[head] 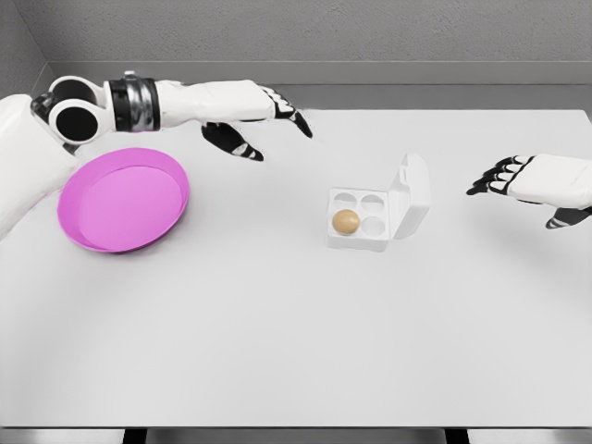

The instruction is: Pack egg into the box and close the box lid

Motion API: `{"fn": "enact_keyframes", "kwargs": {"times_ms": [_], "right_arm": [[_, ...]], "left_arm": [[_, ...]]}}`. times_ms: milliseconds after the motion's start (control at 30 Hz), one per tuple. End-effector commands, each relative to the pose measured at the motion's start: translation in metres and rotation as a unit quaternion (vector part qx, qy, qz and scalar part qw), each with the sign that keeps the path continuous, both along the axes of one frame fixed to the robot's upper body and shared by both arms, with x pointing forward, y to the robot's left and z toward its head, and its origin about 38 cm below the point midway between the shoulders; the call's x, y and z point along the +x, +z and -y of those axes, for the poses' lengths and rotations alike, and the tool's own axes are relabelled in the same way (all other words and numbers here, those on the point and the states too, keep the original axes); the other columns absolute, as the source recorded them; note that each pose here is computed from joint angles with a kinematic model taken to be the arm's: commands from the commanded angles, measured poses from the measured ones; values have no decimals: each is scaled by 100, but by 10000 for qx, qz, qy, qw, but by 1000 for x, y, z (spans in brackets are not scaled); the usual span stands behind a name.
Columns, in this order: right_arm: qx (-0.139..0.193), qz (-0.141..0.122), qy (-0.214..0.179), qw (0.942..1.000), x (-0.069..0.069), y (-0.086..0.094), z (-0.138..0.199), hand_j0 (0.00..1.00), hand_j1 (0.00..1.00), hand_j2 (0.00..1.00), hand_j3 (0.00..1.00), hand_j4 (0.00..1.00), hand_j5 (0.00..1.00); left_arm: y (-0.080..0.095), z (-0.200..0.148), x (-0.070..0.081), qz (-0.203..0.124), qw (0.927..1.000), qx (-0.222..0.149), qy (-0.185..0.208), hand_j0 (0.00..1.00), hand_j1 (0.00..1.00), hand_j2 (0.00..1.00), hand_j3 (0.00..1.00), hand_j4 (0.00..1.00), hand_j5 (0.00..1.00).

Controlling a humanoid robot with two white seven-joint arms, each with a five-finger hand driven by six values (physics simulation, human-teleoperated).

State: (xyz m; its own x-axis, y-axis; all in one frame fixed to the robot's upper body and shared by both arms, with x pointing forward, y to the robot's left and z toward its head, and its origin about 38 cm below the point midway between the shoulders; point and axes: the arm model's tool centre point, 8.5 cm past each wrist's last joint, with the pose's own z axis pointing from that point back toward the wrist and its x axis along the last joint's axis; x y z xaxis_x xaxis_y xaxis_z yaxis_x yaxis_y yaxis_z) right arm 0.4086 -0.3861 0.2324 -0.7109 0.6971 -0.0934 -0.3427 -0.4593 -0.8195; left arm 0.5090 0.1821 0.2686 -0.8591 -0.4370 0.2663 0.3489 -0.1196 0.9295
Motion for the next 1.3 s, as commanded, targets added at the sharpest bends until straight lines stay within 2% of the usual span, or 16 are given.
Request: {"fn": "enact_keyframes", "kwargs": {"times_ms": [0,33,100,233,333,433,567,800,933,967,1067,1100,1133,1167,1200,1267], "right_arm": [[33,48,110,9999,-2,3,-8,100,100,100,100,100,100],[48,67,164,9998,-2,4,-11,100,100,100,100,100,100],[68,77,183,9998,-2,4,-13,100,100,100,100,100,100],[109,96,256,9996,-2,4,-19,100,100,100,100,100,100],[130,168,491,9986,-6,8,-34,100,100,100,100,100,100],[83,91,775,9969,-15,2,-51,100,100,100,100,100,100],[92,38,822,9966,-15,-2,-55,100,100,100,100,100,100],[147,165,1127,9934,-22,5,-74,100,100,100,100,100,100],[291,251,1320,9905,-24,10,-89,100,100,100,100,100,100],[501,182,1340,9896,-25,12,-91,100,100,100,100,100,100],[572,214,1336,9891,-24,17,-91,100,100,100,100,100,100],[781,181,1302,9882,-23,22,-89,100,100,100,100,100,100],[992,250,1194,9876,-21,34,-81,100,100,100,100,100,100],[1098,491,998,9877,-15,52,-68,100,100,100,100,100,100],[1136,584,814,9885,-10,59,-56,100,100,100,100,100,100],[1190,465,425,9909,-2,50,-33,100,100,100,100,100,100]], "left_arm": [[9,-54,2,-37,9988,11,498,100,100,100,100,100,100],[13,-71,2,-1,9979,59,643,100,100,100,100,100,100],[-4,-74,1,-188,9973,58,704,100,100,100,100,100,100],[-21,-111,12,-446,9906,143,1282,100,100,100,100,100,100],[-20,-118,13,-448,9895,153,1367,100,100,100,100,100,100],[-21,-120,13,-456,9890,159,1395,100,100,100,100,100,100],[-20,-125,12,-452,9885,182,1431,100,100,100,100,100,100],[-18,-133,11,-437,9876,214,1490,100,100,100,100,100,100],[-17,-132,11,-434,9878,213,1483,100,100,100,100,100,100],[-18,-132,10,-441,9877,214,1484,100,100,100,100,100,100],[-18,-132,10,-438,9878,213,1477,100,100,100,100,100,100],[-19,-131,10,-443,9879,216,1468,100,100,100,100,100,100],[-19,-131,10,-443,9879,216,1468,100,100,100,100,100,100],[-19,-132,10,-442,9878,219,1474,100,100,100,100,100,100],[-19,-132,10,-446,9877,220,1481,100,100,100,100,100,100],[-21,-132,11,-467,9875,220,1489,100,100,100,100,100,100]]}}
